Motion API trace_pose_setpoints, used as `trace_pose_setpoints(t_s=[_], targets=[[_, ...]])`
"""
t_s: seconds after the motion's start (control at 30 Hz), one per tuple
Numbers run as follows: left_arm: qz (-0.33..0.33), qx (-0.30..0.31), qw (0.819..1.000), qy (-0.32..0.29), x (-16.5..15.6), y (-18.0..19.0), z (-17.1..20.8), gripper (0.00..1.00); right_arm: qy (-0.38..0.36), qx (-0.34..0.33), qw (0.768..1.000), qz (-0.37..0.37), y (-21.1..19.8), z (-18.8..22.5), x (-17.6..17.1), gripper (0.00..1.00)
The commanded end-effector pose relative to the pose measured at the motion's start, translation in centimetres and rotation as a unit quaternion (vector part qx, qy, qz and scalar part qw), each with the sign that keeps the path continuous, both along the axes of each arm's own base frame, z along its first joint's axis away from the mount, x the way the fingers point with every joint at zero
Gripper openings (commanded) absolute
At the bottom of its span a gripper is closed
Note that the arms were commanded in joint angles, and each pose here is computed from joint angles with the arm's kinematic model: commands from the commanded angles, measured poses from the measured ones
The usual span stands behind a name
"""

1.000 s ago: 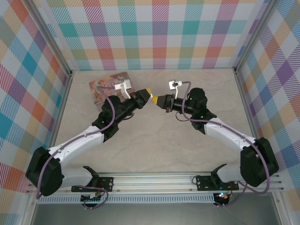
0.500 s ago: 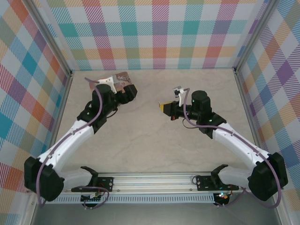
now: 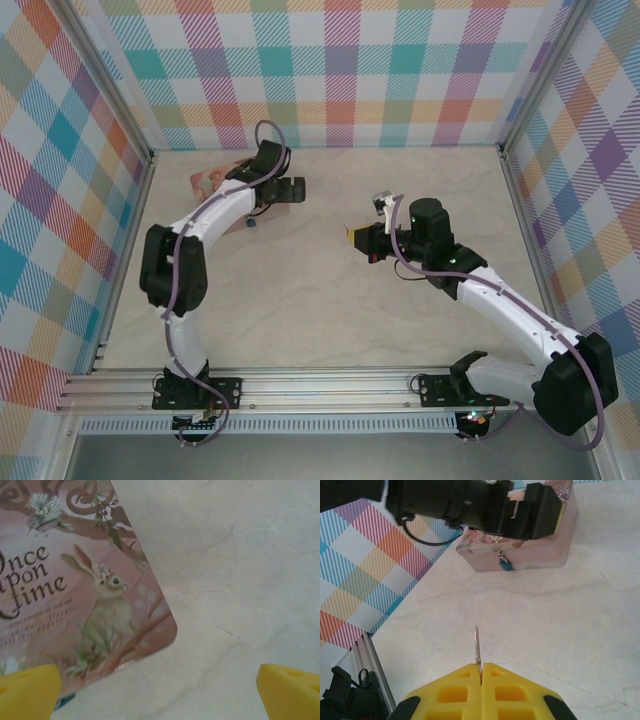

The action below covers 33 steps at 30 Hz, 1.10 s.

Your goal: Unlock the padlock with the key

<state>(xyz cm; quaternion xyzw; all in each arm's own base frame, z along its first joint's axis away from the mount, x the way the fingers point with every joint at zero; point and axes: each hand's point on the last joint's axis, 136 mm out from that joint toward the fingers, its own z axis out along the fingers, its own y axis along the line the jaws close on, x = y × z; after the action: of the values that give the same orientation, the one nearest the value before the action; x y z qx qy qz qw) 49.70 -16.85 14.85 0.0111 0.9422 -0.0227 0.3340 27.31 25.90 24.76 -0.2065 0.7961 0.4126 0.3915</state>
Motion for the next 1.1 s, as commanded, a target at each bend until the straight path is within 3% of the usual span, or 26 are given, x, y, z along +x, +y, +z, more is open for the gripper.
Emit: trace_pose_setpoints(t_s=[0.0,0.2,0.43,0.8,1.07], targets=[[0.005,0.049,0.999,0.01,1.3,1.4,-0.6,1.0,-0.006,-0.008,1.0,-0.001,-0.4,-0.3,-0.4,0.0],[-0.009,0.039,0.999,0.027,3.5,-0.1,-2.6,1.0,-0.003,-0.011,1.0,-0.002,-0.4,-0.7,-0.5,0.0],[-0.029,0.026,0.998,0.054,2.2,-1.6,-4.2,1.0,0.0,-0.011,1.0,-0.001,-0.3,-0.9,-0.4,0.0],[-0.048,0.049,0.994,0.084,-3.0,-4.4,-6.4,1.0,-0.001,-0.015,1.0,-0.01,-0.5,-0.7,-0.1,0.0],[-0.055,0.006,0.993,0.102,-8.3,-7.8,-7.6,1.0,0.003,-0.031,0.998,-0.047,-2.4,-0.4,0.2,0.0]])
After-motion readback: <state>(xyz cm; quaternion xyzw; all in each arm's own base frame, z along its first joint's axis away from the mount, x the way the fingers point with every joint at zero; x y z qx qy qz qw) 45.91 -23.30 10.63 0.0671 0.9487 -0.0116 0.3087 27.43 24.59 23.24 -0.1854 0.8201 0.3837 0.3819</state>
